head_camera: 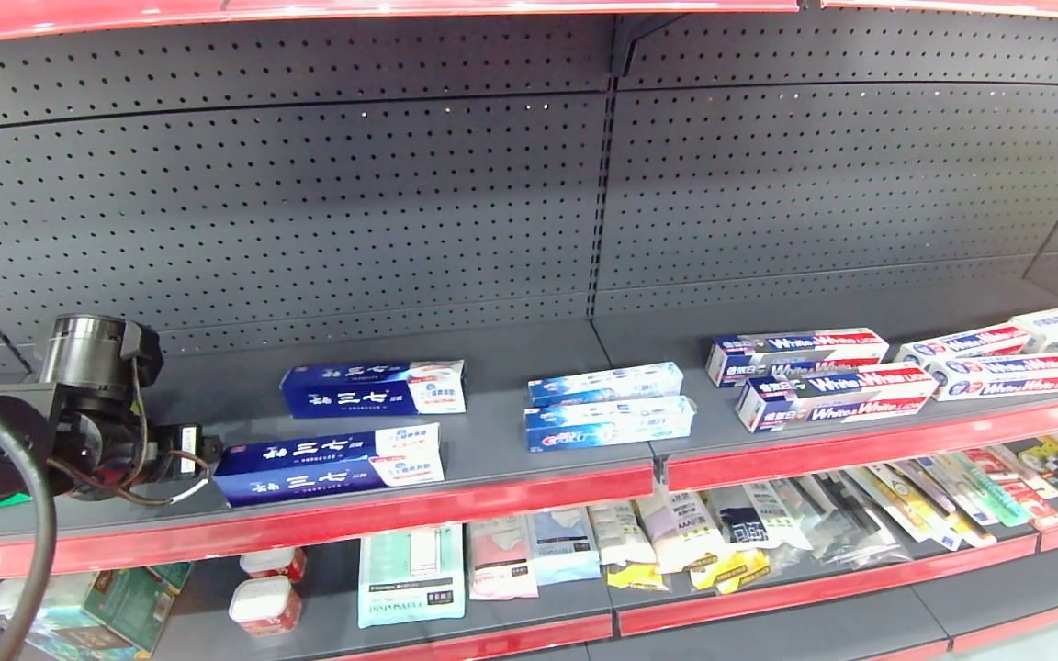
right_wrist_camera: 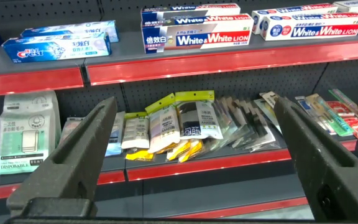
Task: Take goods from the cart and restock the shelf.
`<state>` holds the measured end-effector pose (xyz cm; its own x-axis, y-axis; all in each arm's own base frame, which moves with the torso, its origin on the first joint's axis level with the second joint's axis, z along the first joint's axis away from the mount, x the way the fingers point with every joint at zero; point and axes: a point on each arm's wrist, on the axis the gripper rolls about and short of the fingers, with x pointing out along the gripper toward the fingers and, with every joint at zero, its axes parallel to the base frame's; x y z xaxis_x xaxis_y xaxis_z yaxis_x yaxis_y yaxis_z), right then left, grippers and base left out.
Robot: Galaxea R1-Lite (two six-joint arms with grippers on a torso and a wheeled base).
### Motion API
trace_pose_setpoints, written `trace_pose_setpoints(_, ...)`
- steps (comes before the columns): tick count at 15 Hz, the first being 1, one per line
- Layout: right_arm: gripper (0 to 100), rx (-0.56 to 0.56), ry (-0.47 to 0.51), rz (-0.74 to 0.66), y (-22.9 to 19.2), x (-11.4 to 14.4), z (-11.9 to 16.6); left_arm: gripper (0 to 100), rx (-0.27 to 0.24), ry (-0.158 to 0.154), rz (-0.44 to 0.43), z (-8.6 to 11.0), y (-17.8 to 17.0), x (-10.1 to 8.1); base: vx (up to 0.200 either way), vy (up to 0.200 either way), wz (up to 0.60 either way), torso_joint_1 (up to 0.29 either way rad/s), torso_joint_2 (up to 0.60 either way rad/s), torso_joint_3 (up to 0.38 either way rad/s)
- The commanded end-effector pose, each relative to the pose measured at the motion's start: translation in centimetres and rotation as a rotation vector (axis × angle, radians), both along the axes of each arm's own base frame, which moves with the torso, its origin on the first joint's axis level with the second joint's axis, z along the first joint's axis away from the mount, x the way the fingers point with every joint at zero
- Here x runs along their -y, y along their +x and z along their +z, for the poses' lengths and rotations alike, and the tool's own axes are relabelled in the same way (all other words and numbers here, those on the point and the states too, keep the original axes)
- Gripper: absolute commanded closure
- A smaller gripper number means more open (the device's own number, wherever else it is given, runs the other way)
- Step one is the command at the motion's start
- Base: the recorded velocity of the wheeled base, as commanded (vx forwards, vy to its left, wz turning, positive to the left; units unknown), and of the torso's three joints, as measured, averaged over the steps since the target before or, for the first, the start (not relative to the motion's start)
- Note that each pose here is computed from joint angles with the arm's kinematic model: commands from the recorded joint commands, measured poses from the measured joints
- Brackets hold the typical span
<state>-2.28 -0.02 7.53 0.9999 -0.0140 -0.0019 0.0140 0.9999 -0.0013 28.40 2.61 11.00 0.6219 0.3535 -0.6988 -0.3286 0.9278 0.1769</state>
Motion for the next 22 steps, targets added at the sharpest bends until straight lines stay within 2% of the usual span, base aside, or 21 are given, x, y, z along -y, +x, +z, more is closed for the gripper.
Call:
trace_pose_setpoints(1, 0, -0.001, 0.000, 0.000, 0.01, 0.00, 0.01, 0, -0.001, 0.000, -0.005, 0.00, 0.04, 0.12, 0.000, 0.000, 0.00, 0.000, 0.00, 0.000)
trace_pose_setpoints(11, 0, -0.003, 0.000, 0.000, 0.01, 0.00, -0.01, 0, 0.005, 0.000, -0.011, 0.06, 0.42, 0.28, 0.000, 0.000, 0.00, 0.000, 0.00, 0.000)
trace_pose_setpoints(15, 0, -0.001, 0.000, 0.000, 0.01, 0.00, 0.01, 0, 0.026, 0.005, -0.010, 0.57, 0.71, 0.25, 0.000, 0.000, 0.00, 0.000, 0.00, 0.000)
trace_pose_setpoints(22, 0, -0.001, 0.000, 0.000, 0.01, 0.00, 0.01, 0, 0.020, 0.008, -0.007, 0.57, 0.18, 0.27, 0.000, 0.000, 0.00, 0.000, 0.00, 0.000)
